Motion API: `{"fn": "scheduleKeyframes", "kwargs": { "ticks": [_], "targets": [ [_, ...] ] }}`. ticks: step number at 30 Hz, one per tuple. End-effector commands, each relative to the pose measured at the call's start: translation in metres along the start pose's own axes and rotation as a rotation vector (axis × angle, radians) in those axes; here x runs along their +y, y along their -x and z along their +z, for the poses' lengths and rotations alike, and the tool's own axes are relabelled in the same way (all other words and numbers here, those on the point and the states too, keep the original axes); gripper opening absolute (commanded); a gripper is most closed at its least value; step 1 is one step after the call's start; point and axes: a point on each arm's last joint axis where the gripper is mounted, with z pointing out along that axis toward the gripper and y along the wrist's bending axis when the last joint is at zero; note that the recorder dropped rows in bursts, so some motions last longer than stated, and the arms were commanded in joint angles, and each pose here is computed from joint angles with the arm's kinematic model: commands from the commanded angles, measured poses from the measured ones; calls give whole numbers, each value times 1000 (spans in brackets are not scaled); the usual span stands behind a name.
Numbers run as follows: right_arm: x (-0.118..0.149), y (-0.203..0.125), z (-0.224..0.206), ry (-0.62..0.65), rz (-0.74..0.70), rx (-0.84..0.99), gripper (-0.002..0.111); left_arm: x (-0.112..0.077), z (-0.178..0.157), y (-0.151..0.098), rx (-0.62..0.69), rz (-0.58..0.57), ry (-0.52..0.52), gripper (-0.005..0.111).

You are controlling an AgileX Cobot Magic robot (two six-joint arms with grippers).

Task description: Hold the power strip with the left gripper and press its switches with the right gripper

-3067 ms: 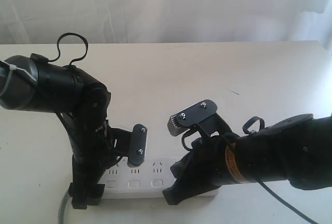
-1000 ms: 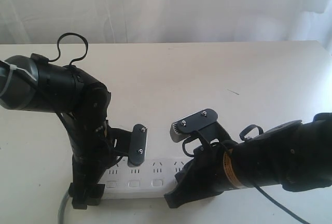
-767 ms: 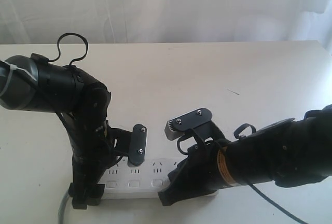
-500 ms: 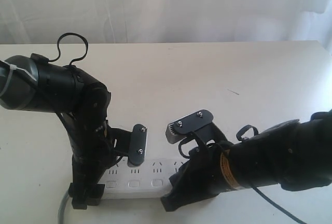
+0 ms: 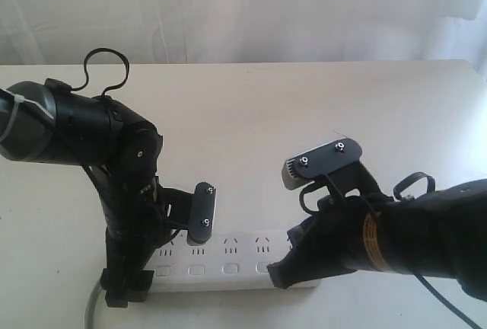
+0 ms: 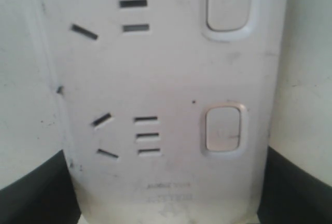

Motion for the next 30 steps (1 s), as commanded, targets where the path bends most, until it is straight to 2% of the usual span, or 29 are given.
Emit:
{"fn": "scheduleKeyframes", "kwargs": {
  "ticks": [1, 14, 30],
  "targets": [
    [-2, -9, -1, -9, 27, 23, 0, -9, 12, 0, 29, -27, -79, 0],
    [-1, -24, 21, 18, 42, 130, 0, -9, 12, 0, 27, -28, -80, 0],
    [-7, -29, 25, -45, 39, 157, 0, -9, 12, 0, 28, -31, -83, 0]
  ]
}}
